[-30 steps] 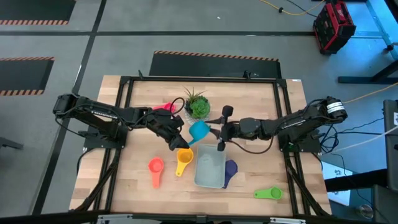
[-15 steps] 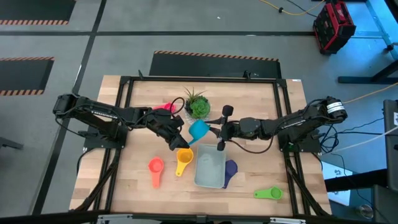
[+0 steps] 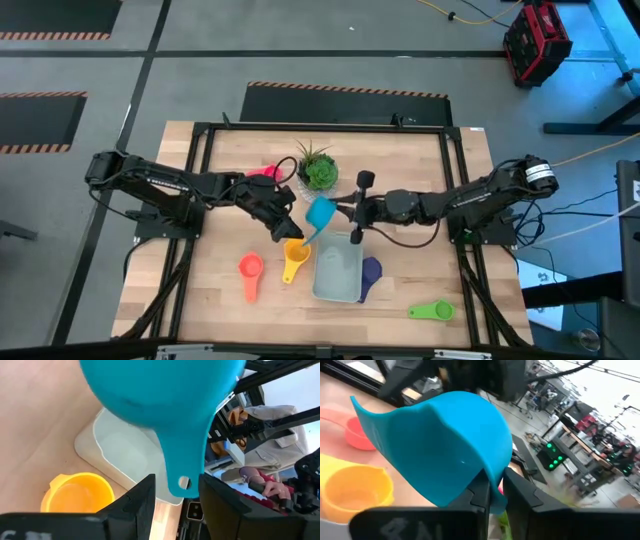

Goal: Nest measuring cups in basket
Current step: Adjust the light blue measuring cup

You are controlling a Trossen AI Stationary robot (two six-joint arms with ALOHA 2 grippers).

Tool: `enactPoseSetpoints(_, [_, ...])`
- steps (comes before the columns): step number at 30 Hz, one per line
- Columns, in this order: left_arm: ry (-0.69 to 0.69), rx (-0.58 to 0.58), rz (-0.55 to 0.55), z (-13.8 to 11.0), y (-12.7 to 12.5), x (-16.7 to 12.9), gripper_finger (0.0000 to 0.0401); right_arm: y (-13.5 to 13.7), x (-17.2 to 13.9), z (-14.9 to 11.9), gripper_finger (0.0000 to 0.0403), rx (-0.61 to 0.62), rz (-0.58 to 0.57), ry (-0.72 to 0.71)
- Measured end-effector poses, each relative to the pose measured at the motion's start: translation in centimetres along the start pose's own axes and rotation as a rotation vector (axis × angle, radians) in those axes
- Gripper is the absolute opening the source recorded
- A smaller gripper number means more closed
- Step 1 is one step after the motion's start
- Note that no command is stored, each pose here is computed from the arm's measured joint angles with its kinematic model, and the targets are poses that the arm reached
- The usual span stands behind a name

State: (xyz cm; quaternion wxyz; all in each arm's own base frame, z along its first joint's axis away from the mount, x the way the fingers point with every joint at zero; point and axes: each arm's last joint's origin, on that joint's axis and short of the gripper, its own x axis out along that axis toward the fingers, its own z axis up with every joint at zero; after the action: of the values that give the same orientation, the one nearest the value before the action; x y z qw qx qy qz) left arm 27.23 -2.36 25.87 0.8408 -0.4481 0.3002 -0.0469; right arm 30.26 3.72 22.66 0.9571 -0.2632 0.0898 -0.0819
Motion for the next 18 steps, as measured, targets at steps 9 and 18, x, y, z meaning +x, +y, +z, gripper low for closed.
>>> enactPoseSetpoints(9, [-0.011, 0.085, 0.007, 0.0, 0.0, 0.0, 0.0143, -0.1, 0.0, -0.6, 0.0043, 0.072, -0.100, 0.104])
enactPoseSetpoints(18, [-0.165, 0.225, 0.153, 0.5, 0.3, -0.1, 0.0143, 0.0, -0.4, -1.8, 0.0042, 0.257, -0.117, 0.236])
